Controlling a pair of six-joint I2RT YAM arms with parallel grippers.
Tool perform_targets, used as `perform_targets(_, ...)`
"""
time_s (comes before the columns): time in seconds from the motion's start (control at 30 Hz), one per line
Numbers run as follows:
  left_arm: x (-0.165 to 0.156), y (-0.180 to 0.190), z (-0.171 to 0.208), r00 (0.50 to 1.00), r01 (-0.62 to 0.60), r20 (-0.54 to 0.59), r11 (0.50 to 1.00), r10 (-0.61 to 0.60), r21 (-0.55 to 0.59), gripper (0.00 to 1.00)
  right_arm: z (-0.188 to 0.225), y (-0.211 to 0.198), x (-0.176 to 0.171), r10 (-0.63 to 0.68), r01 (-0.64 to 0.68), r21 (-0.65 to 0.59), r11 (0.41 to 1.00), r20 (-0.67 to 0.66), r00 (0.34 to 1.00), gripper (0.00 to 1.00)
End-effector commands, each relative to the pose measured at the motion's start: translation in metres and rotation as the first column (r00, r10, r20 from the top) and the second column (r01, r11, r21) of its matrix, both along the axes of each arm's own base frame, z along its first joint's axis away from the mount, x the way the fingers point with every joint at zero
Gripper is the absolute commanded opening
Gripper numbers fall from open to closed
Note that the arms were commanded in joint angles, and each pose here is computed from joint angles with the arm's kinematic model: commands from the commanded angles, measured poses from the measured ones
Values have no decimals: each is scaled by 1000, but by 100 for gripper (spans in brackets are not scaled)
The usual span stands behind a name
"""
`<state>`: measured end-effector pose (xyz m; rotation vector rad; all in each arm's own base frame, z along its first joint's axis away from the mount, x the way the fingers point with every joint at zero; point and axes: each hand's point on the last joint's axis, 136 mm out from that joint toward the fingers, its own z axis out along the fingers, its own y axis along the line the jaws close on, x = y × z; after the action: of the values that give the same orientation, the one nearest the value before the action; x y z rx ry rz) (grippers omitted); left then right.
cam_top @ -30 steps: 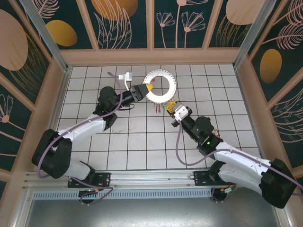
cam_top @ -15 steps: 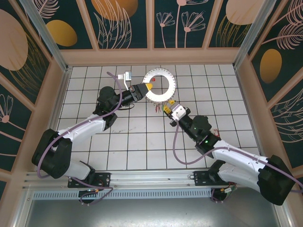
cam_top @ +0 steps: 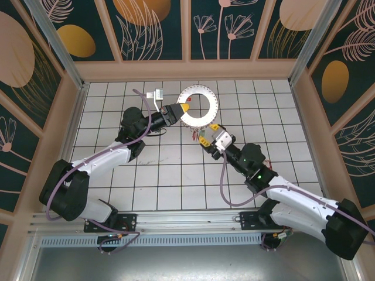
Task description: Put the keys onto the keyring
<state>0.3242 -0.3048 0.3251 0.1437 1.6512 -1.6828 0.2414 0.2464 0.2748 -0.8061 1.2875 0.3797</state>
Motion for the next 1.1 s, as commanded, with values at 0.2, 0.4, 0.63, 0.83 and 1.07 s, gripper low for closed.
perform_targets(0.2, -3, 0, 25, 997, 10, 77, 999, -7, -36, 3, 4, -17, -10, 1, 5, 99, 995, -58, 998, 58)
perform_targets(0.4, -2, 1, 24, 997, 7, 76, 999, -5, -34, 3, 4, -11, -15, 50, -44, 82, 996, -73, 996, 63)
perform_targets(0.63, -2, 0, 25, 997, 5, 74, 999, -2, -34, 4, 14, -4, -13, 69, -62, 90, 994, -78, 995, 44)
perform_targets(0.83, -2, 1, 23, 998, 1, 69, 1000, 1, -28, 4, 24, 0, -10, 48, -44, 87, 995, -48, 998, 26)
perform_targets(1.07, -1, 1, 25, 997, 1, 72, 1000, 1, -30, 4, 33, -4, 0, -51, 50, 65, 997, 15, 999, 14)
